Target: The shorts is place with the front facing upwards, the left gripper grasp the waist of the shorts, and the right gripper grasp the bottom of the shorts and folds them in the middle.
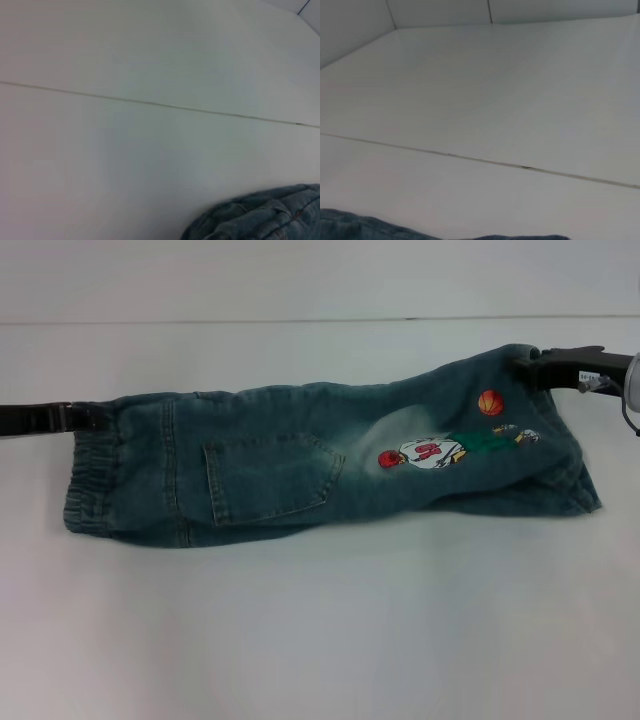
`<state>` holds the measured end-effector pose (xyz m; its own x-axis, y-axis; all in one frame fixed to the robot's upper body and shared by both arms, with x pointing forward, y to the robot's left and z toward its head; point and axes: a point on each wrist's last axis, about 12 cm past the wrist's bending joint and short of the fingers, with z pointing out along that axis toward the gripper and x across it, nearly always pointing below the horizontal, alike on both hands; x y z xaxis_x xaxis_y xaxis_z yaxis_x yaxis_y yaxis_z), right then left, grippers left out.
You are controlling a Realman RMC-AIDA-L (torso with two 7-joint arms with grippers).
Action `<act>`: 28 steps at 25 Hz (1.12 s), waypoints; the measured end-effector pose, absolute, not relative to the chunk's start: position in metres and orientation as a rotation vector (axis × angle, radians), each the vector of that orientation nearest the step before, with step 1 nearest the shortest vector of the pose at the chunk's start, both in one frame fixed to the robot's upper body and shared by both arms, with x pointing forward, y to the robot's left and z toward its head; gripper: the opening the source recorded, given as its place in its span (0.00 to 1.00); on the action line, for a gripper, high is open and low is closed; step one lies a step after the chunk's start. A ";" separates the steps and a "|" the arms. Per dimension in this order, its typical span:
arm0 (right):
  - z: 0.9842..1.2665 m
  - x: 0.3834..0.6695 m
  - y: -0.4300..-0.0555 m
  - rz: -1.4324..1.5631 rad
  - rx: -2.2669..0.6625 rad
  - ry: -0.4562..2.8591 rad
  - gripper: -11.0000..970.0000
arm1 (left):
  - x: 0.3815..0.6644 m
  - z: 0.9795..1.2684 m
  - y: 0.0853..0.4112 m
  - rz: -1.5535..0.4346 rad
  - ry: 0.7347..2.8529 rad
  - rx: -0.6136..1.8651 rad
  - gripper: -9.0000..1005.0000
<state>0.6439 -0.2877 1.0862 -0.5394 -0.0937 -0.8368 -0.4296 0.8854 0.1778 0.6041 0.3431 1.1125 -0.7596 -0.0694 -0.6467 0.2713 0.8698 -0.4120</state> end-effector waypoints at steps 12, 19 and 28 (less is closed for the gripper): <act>1.083 0.641 -0.288 0.463 -0.360 2.123 0.61 | 0.605 1.112 0.344 -0.610 2.414 0.151 0.60; 1.082 0.639 -0.290 0.480 -0.342 2.128 0.89 | 0.605 1.115 0.349 -0.594 2.423 0.137 0.79; 1.096 0.626 -0.308 0.639 -0.310 2.100 0.96 | 0.591 1.137 0.366 -0.631 2.400 0.193 0.89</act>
<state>0.6259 -0.3078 1.0959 -0.5709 0.0179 -0.8208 -0.4421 0.8357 0.3258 0.5907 0.3662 1.1367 -0.7837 -0.0198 -0.6208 0.2883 0.8737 -0.3918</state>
